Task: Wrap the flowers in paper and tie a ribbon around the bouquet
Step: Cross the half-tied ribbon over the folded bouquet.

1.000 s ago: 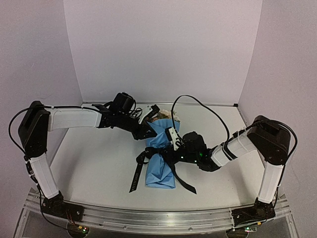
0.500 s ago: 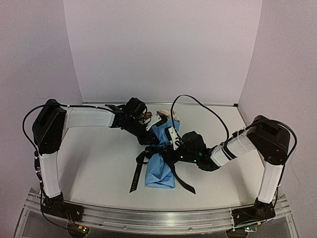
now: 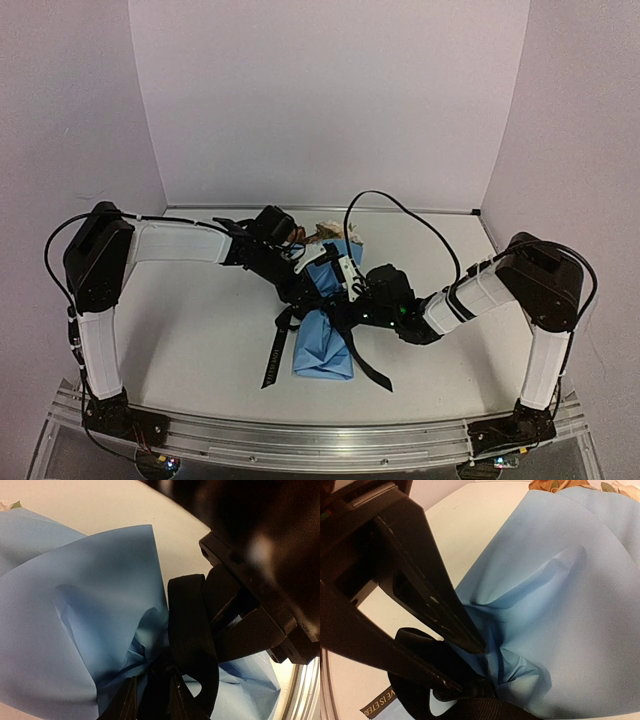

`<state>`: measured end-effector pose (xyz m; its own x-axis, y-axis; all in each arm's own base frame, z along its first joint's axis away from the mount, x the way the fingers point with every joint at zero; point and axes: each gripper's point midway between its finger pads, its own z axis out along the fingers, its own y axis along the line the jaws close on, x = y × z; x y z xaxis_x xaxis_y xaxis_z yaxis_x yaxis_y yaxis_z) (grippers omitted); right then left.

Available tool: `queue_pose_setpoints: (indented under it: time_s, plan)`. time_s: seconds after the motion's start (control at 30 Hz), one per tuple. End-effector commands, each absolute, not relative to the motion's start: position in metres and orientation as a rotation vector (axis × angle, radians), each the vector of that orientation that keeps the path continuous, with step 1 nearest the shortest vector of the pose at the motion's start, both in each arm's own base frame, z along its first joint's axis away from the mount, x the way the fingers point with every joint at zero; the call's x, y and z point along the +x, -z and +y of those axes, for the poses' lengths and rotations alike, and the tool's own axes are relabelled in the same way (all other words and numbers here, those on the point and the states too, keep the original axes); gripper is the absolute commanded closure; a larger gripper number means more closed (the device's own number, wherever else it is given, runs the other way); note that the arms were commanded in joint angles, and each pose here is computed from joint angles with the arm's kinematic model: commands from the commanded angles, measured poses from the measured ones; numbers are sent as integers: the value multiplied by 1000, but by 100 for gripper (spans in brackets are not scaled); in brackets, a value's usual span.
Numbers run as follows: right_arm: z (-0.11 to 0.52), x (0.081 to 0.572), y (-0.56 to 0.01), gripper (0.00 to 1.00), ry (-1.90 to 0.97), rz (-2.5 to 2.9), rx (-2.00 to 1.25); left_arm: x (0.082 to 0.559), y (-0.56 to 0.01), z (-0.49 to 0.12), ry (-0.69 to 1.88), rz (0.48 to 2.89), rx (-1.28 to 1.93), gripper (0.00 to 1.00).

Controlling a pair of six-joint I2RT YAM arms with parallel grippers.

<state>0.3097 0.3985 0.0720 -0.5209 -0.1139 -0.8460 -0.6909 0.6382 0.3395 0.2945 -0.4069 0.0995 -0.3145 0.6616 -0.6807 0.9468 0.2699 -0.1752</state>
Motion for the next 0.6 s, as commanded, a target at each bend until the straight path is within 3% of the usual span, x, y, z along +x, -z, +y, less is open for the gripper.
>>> queue_pose_setpoints:
  time_s: [0.0,0.57]
  plan:
    - [404,320,-84,100,-860,1965,-607,291,-125,-409,807,1989,1445,74]
    - [411,318,-107,100,-901,1908,-637,291,-130,-414,834,1940,1421,63]
